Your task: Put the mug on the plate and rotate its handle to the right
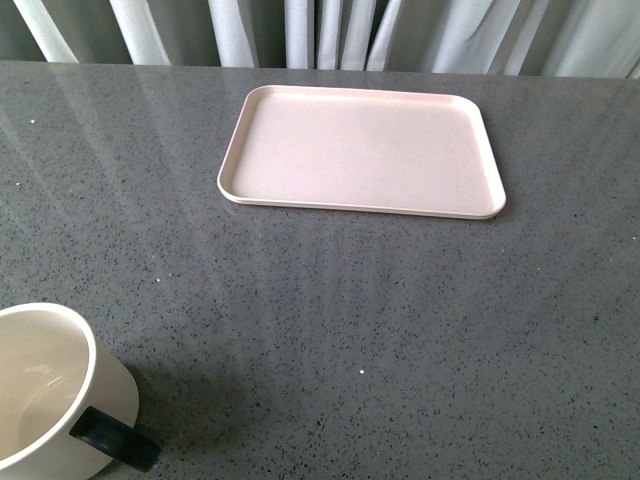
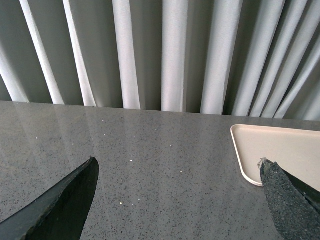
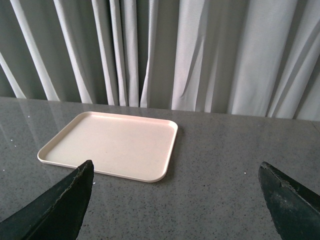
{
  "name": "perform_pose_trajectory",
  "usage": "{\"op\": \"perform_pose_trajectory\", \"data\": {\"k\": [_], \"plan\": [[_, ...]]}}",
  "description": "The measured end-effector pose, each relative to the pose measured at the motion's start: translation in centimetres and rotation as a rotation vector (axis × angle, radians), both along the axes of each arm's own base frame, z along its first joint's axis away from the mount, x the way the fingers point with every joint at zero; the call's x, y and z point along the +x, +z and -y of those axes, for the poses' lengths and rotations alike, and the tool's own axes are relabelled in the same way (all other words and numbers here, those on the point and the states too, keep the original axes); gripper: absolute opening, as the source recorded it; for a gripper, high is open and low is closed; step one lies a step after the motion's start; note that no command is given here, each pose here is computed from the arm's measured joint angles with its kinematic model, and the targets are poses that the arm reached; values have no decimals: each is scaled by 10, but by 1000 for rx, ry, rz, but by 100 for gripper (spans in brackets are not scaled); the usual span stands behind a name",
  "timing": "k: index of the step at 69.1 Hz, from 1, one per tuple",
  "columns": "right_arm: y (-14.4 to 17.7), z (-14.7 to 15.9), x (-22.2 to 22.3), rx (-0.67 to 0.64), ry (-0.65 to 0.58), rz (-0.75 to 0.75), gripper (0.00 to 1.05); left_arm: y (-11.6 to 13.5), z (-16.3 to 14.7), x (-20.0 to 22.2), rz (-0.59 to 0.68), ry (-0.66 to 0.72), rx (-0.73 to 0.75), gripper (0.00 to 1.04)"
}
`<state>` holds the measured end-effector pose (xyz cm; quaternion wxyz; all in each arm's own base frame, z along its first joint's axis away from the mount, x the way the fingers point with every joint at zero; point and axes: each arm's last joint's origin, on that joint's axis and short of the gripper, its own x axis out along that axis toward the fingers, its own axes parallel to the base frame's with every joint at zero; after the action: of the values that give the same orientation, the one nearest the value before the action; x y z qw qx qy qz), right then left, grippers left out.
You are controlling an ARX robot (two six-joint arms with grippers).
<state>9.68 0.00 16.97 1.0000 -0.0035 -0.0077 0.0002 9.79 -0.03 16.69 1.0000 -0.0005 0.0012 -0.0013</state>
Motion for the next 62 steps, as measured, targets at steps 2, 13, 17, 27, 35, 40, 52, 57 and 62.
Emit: {"op": "perform_pose_trajectory", "data": {"k": [2,13,17,27,35,40,52,57,62], "plan": [[0,0,0,0,0,0,96,0,0,0,0,0,0,95],[0,0,0,0,0,0,96,0,0,0,0,0,0,95],[0,0,0,0,0,0,96,0,0,0,0,0,0,95],[0,0,0,0,0,0,96,0,0,0,0,0,0,95],[0,0,0,0,0,0,96,0,0,0,0,0,0,95],[0,0,0,0,0,0,96,0,0,0,0,0,0,95],[0,0,0,0,1,0,96,7,2,7,-483,-120,-151,95],[0,0,0,0,1,0,96,11,2,21,-586,-104,-163,95],[0,0,0,0,0,0,96,13,0,35,-628,-93,-150,95]]}}
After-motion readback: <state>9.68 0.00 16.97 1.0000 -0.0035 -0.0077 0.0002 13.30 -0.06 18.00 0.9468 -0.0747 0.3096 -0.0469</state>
